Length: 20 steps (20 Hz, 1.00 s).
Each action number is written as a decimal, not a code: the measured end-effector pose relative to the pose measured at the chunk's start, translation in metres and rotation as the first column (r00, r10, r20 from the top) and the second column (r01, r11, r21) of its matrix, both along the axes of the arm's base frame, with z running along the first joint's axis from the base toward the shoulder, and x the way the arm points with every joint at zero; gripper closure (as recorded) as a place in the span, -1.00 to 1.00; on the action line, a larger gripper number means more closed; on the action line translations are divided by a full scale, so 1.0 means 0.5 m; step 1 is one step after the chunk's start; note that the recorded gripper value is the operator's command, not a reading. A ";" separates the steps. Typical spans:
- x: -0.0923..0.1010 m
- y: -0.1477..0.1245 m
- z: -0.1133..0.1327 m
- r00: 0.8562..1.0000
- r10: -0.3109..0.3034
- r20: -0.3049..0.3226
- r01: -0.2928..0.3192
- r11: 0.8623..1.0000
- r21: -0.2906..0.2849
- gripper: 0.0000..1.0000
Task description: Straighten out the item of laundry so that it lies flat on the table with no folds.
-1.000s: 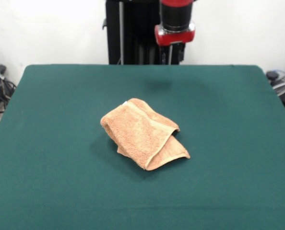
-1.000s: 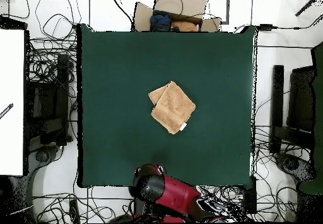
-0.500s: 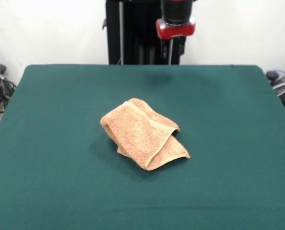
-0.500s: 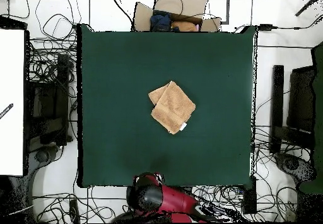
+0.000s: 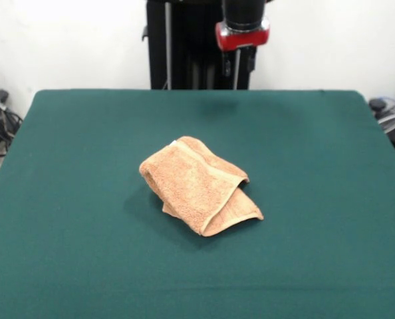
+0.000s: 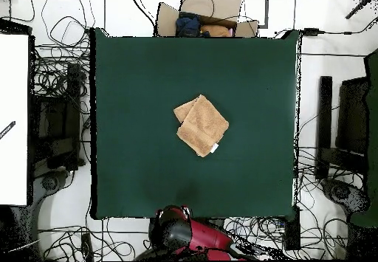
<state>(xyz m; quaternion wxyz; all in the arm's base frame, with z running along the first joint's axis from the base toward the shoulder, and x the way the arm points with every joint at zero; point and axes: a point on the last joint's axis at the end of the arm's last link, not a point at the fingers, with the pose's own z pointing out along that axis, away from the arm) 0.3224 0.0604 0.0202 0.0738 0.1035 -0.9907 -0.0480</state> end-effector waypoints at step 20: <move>0.043 0.016 -0.055 1.000 0.020 0.004 -0.020 1.000 -0.007 -1.00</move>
